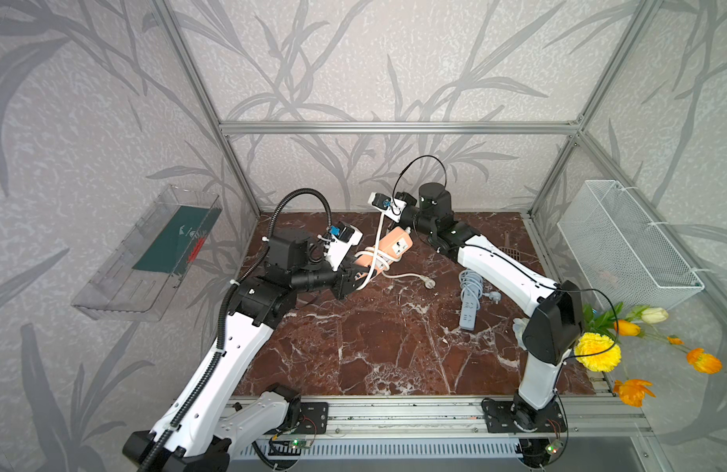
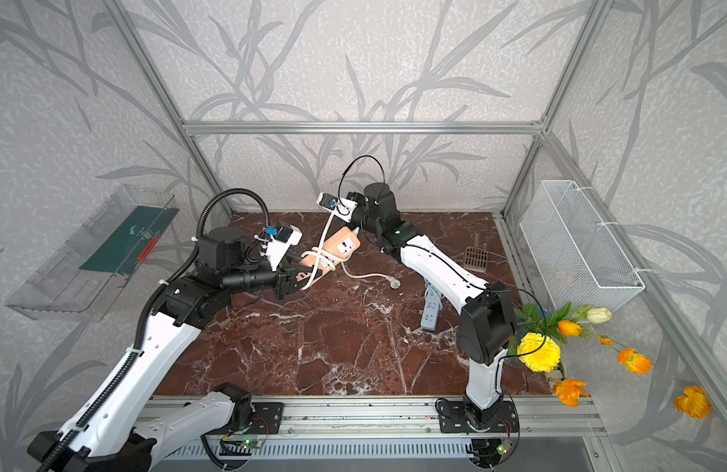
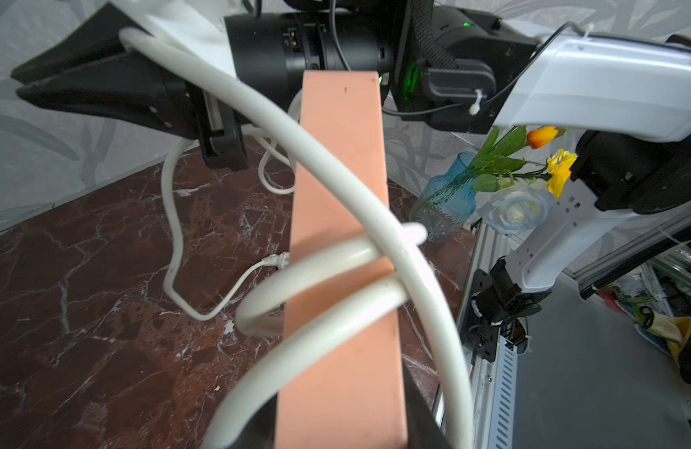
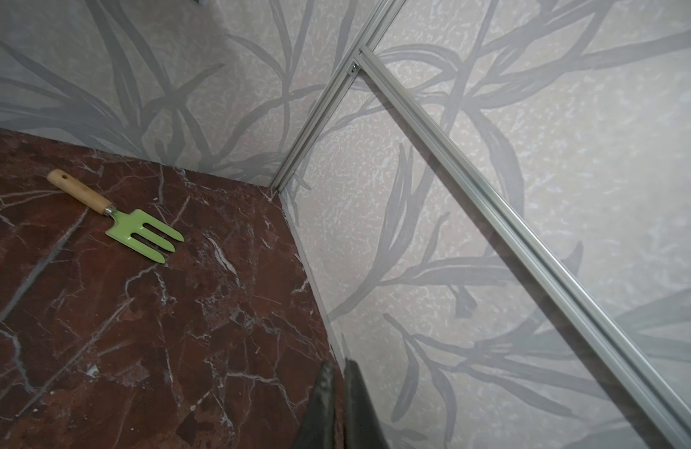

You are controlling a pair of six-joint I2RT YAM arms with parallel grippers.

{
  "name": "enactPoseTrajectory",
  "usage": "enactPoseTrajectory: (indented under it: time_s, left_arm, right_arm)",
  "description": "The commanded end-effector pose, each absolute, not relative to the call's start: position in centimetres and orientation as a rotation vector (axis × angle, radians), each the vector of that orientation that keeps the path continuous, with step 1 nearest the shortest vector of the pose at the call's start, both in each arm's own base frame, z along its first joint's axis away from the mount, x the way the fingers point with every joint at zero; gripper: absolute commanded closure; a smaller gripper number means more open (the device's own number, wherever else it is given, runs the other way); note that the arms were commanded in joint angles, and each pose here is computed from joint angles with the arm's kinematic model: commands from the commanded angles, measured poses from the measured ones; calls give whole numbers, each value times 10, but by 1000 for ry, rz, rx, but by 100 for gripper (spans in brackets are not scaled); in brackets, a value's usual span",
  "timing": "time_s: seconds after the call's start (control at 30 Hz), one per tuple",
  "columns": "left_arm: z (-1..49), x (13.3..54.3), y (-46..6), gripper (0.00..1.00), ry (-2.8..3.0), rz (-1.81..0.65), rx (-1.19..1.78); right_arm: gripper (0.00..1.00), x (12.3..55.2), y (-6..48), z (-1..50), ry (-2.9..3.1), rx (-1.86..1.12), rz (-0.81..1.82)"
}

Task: Wrap the cord around the power strip
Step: Wrap the power cord around the power strip.

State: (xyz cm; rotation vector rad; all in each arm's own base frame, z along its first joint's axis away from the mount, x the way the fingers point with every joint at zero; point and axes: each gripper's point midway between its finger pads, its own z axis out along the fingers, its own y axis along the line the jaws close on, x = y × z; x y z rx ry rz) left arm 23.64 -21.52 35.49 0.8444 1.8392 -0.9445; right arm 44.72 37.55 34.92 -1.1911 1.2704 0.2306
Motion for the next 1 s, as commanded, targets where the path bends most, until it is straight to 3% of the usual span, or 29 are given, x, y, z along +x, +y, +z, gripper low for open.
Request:
enactPoseTrajectory:
  time_s: [0.0, 0.13, 0.33, 0.53, 0.7, 0.77, 0.97]
  left_arm:
    - [427, 201, -227, 100, 1508, -1044, 957]
    - [471, 219, -218, 100, 1412, -935, 839]
    - [472, 244, -221, 100, 1471, -886, 805]
    - [462, 268, -216, 100, 1545, -789, 765]
    - [473, 286, -210, 100, 1575, -719, 694]
    - [475, 295, -207, 100, 1597, -692, 657]
    - [464, 315, -209, 100, 1674, -687, 600]
  right_arm:
    - [100, 476, 355, 333, 1406, -977, 324]
    - [92, 473, 354, 308, 1463, -804, 523]
    - [62, 469, 353, 320, 1434, -595, 735]
    - [44, 463, 337, 325, 1464, -542, 701]
    - [17, 467, 302, 279, 1623, -404, 542]
    - [3, 463, 288, 272, 1627, -354, 508]
    - [0, 455, 261, 295, 1669, -271, 397]
